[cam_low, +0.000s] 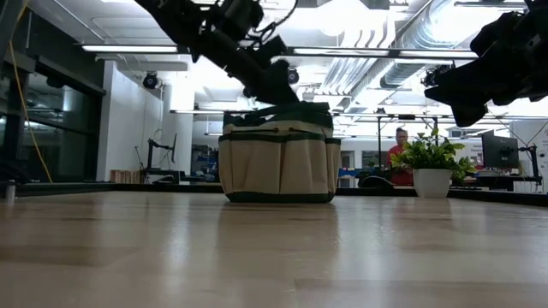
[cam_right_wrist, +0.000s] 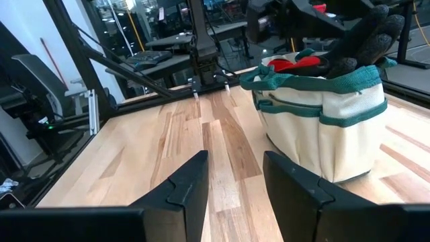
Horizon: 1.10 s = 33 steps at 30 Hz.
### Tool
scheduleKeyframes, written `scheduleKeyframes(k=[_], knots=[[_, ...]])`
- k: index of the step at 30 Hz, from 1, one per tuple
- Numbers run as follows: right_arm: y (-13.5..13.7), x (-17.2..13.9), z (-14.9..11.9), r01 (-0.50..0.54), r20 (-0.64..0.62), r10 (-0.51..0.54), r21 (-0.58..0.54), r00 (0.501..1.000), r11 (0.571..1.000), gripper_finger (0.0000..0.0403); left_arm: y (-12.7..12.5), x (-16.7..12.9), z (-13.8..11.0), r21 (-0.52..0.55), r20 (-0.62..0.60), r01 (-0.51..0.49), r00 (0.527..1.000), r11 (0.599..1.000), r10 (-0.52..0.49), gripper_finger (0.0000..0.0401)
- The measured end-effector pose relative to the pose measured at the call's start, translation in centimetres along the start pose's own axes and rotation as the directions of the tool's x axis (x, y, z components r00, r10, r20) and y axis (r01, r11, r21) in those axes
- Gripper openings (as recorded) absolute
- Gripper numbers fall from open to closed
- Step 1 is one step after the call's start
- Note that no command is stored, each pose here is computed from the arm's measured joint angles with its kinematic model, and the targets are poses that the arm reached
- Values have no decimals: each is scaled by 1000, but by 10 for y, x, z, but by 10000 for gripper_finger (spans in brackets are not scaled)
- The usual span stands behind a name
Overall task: Pick & Place Garden tools in Gardening bag
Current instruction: Put the red glove into the gardening bag
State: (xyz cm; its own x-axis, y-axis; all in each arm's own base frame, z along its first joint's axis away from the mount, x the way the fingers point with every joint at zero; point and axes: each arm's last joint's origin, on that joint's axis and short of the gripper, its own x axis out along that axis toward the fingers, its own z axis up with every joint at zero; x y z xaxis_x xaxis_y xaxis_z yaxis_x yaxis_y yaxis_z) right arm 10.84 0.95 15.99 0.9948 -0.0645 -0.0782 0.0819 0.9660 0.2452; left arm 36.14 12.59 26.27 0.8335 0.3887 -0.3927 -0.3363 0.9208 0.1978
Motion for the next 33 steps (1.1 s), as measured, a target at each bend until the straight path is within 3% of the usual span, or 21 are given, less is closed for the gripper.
scheduleKeyframes(k=[5,13,19,29,33], knots=[[0,0,0,0,0,0,0,1000,1000,135,-1,1,-2,-25,-5,8,1000,1000,-8,223],[0,0,0,0,0,0,0,1000,1000,135,-1,2,-1,-44,6,17,1000,999,-17,145],[0,0,0,0,0,0,0,1000,1000,135,-4,17,-13,-90,-25,12,1000,996,-14,98],[0,0,0,0,0,0,0,1000,1000,135,-5,19,-16,-69,-41,23,999,997,-26,16],[0,0,0,0,0,0,0,1000,1000,135,-8,18,-18,-67,-61,52,997,996,-56,8]])
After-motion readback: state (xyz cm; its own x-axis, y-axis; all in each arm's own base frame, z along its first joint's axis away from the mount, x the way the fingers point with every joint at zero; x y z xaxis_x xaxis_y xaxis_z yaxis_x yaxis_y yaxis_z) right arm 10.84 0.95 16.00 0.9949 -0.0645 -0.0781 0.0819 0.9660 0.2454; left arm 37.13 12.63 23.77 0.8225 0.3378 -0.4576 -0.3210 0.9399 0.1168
